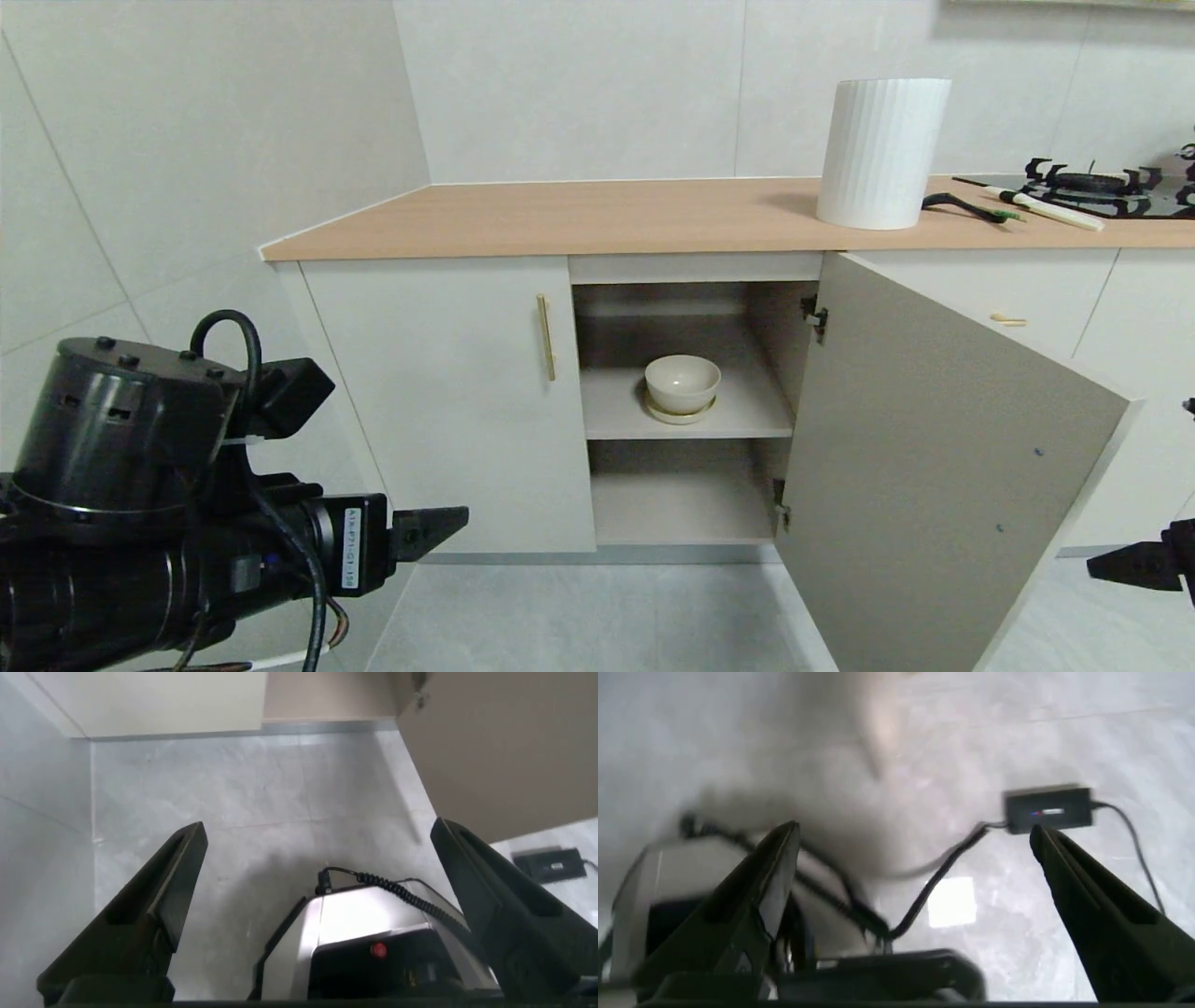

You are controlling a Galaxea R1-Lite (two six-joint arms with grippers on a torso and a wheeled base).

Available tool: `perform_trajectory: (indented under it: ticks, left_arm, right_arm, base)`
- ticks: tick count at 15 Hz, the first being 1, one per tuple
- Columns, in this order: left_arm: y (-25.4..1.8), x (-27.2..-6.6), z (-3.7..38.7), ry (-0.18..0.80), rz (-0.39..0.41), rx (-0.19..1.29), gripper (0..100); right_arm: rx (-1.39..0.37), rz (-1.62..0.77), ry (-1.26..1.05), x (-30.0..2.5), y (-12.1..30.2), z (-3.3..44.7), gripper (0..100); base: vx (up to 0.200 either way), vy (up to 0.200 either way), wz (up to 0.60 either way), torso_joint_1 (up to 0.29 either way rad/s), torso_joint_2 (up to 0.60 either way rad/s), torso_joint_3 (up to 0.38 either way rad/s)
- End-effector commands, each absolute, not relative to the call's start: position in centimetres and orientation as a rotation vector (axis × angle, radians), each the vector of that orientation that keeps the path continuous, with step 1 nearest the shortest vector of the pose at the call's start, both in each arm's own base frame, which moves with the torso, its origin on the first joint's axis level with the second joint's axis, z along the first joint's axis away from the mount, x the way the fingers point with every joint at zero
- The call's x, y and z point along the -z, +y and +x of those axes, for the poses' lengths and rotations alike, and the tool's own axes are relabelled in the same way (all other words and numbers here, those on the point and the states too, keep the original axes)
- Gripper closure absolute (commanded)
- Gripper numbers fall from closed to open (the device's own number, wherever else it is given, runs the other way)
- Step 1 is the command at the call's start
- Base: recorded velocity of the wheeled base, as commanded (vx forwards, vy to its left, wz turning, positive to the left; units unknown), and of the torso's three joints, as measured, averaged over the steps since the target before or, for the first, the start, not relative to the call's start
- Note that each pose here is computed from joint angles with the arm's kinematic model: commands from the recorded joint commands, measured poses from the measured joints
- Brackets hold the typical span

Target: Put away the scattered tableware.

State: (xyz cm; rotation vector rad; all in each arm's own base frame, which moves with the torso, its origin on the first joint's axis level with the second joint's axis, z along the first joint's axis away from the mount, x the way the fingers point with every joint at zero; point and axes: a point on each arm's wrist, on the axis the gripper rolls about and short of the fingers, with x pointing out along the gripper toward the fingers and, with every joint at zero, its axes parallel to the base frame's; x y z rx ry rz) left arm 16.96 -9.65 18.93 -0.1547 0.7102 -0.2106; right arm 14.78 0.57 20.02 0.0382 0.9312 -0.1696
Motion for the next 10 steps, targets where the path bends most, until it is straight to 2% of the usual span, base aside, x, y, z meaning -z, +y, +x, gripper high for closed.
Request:
perform_trajectory:
  ticks: [1, 5, 10]
  left_arm:
    - [-9.7, -18.9, 17.0, 0.712, -0.154, 0.211, 0]
    - [-9.7, -18.9, 17.0, 0.712, -0.154, 0.211, 0]
    - [-9.7, -18.9, 17.0, 0.712, -0.156, 0.212, 0]
  right_arm:
    - [0.300, 0.071, 0.900, -21.1, -2.0, 15.4, 0]
    - [0.411, 0.085, 0.877, -20.9, -4.7, 16.9, 0]
    - [0.399, 0.243, 0.885, -17.0, -6.0, 22.5, 0]
  base:
    - [0.000, 0.000, 0.00, 0.000, 0.00, 0.000]
    - [0.000, 0.000, 0.00, 0.000, 0.00, 0.000]
    - [0.000, 0.000, 0.00, 0.000, 0.00, 0.000]
